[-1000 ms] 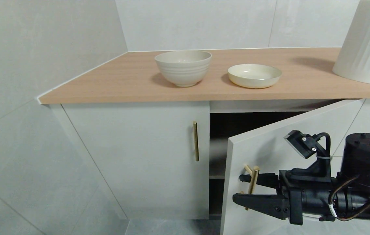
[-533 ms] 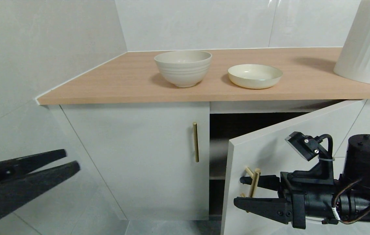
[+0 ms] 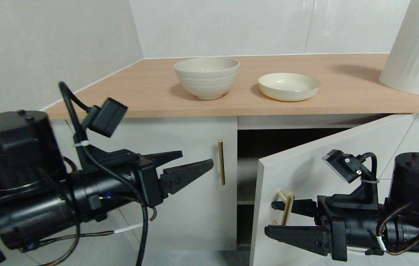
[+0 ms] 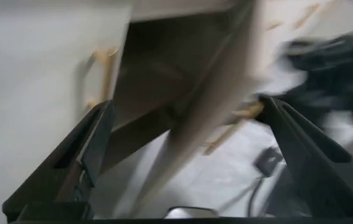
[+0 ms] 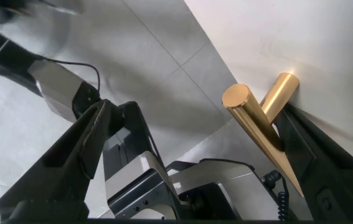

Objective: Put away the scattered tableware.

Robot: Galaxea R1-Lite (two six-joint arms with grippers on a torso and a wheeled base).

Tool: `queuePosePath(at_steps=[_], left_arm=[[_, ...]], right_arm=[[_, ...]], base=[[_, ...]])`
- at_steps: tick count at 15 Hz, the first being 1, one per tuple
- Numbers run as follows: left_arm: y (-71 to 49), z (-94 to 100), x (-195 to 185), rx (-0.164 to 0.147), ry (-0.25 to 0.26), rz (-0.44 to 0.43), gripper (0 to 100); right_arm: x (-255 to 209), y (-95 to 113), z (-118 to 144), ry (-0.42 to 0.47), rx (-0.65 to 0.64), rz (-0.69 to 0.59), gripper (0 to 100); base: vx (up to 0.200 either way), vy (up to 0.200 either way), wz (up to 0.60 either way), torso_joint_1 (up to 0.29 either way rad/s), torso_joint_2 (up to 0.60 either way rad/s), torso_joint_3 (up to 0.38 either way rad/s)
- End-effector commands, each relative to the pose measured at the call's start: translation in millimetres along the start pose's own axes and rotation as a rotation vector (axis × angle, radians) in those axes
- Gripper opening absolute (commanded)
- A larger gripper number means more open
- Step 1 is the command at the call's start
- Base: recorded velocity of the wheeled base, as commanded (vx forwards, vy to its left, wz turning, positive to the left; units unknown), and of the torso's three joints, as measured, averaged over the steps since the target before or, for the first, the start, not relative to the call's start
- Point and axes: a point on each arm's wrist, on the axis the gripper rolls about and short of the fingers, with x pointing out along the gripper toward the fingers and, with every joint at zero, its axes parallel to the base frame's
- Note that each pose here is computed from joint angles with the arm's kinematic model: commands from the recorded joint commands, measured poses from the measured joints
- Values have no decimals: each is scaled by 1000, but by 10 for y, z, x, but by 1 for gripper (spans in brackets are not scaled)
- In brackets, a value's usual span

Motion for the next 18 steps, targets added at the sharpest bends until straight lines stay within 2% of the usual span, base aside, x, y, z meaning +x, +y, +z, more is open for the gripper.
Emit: queuePosePath(at_steps=[1,2,5,7,10,11,12,13,15,16,18], left_arm=[[228,-321,328,-26,104,51,100],[251,-331,378,-21,88,61,0],[260,-324,501,6,-4,39,0],[287,-349,563,13,-23,24,0],[244,-415,718,20,-5,-53,0],[226,-522,836,17,38,-106,0],[234,-572,892,15,58,-118,0],[306,-651,1088,26,79,-134,0],[381,-783,1248,84,61,-145,0],[415,-890,1326,124,34,-157,0],[430,-908,1389,155,-48,-183,0]], right_arm=[[0,-3,-3,0,-2,-1,100],[-1,-4,-7,1,-1,-2,100],[-4,-5,-15,3,1,-4,100],[-6,-2,-13,2,0,-4,100],[-6,-7,-23,5,-14,-5,100],[-9,-10,-25,5,-16,-7,100],[-11,-5,-29,6,-16,-6,100],[-8,-14,-32,7,-14,-8,100],[-16,-9,-35,7,-14,-8,100],[-19,-7,-37,7,-15,-9,100],[-20,-8,-41,8,-14,-10,100]], base=[[0,0,0,0,0,0],[0,0,0,0,0,0],[0,0,0,0,0,0],[0,0,0,0,0,0],[0,0,0,0,0,0],[0,0,0,0,0,0],[0,0,0,0,0,0],[0,0,0,0,0,0],[0,0,0,0,0,0],[0,0,0,0,0,0],[0,0,0,0,0,0]])
